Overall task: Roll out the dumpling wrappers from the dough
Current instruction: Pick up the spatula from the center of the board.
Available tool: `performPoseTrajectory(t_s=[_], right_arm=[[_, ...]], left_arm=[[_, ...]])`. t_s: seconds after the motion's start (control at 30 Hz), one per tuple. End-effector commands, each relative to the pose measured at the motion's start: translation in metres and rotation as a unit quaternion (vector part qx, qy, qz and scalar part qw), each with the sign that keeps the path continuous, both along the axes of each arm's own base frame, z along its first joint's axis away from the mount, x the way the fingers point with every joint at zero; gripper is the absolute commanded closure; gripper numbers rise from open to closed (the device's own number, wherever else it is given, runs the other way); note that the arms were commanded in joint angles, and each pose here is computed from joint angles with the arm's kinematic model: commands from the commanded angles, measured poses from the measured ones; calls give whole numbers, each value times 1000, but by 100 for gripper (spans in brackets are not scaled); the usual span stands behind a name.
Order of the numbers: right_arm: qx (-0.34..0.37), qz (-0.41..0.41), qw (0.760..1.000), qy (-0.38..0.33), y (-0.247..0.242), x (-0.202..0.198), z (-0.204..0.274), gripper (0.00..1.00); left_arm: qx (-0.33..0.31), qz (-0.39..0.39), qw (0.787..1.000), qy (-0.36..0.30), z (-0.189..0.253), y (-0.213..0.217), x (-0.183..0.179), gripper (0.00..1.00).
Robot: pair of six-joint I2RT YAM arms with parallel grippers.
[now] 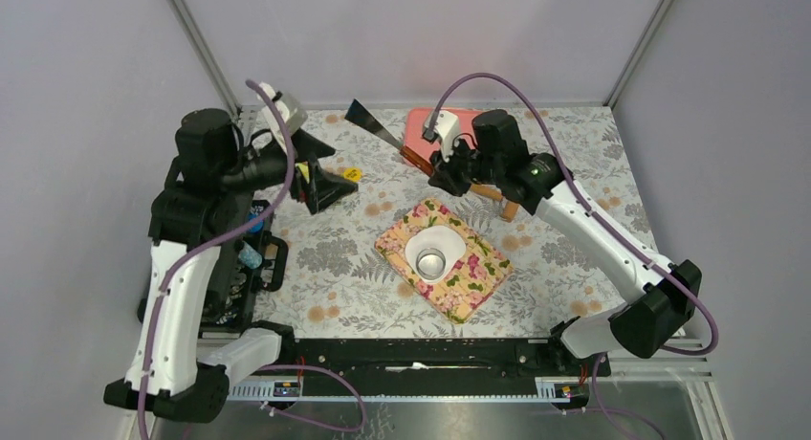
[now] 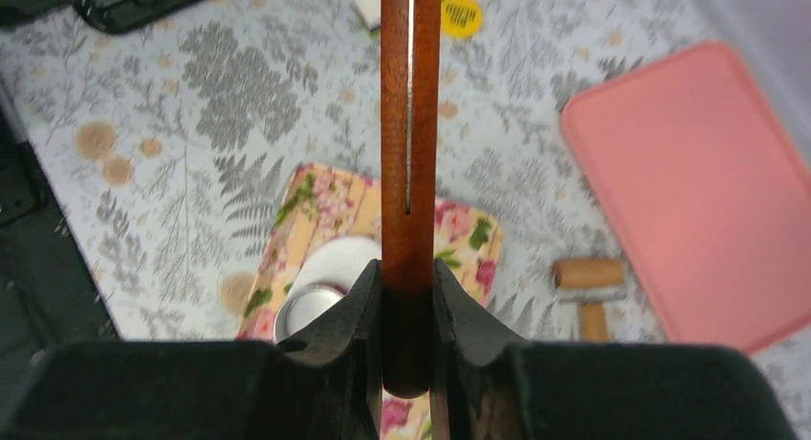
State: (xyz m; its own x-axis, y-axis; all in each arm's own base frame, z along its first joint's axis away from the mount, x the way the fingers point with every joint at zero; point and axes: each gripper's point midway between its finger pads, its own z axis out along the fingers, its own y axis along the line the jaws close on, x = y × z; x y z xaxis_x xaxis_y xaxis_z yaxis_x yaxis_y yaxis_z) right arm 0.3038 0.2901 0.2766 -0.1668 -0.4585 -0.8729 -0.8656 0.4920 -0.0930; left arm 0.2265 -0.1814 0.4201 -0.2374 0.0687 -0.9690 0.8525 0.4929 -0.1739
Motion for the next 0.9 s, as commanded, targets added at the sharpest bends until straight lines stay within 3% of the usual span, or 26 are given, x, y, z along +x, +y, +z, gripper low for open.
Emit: performPoseTrajectory(t_s=[0.0,0.1,0.3,0.53,0.87], right_arm=[[14,69,995,68,-17,-37,-1,100],[13,142,985,97,-18,-70,-13,100],[-5,243,956,162,-26,-117,-45,100],[-45,249,944,213,-27,-121,-80,100],[-80,259,943,193,-28,-126,-90,100]], left_arm=[[138,-21,987,-85,-46,24,-5,1],[173,1,977,-128,-54,34,6,1],[189,-80,968,-142,-63,18,5,1],[254,-160,946,-121,-105,-19,-7,1],[339,-244,908,-37,-164,-31,-26,2]])
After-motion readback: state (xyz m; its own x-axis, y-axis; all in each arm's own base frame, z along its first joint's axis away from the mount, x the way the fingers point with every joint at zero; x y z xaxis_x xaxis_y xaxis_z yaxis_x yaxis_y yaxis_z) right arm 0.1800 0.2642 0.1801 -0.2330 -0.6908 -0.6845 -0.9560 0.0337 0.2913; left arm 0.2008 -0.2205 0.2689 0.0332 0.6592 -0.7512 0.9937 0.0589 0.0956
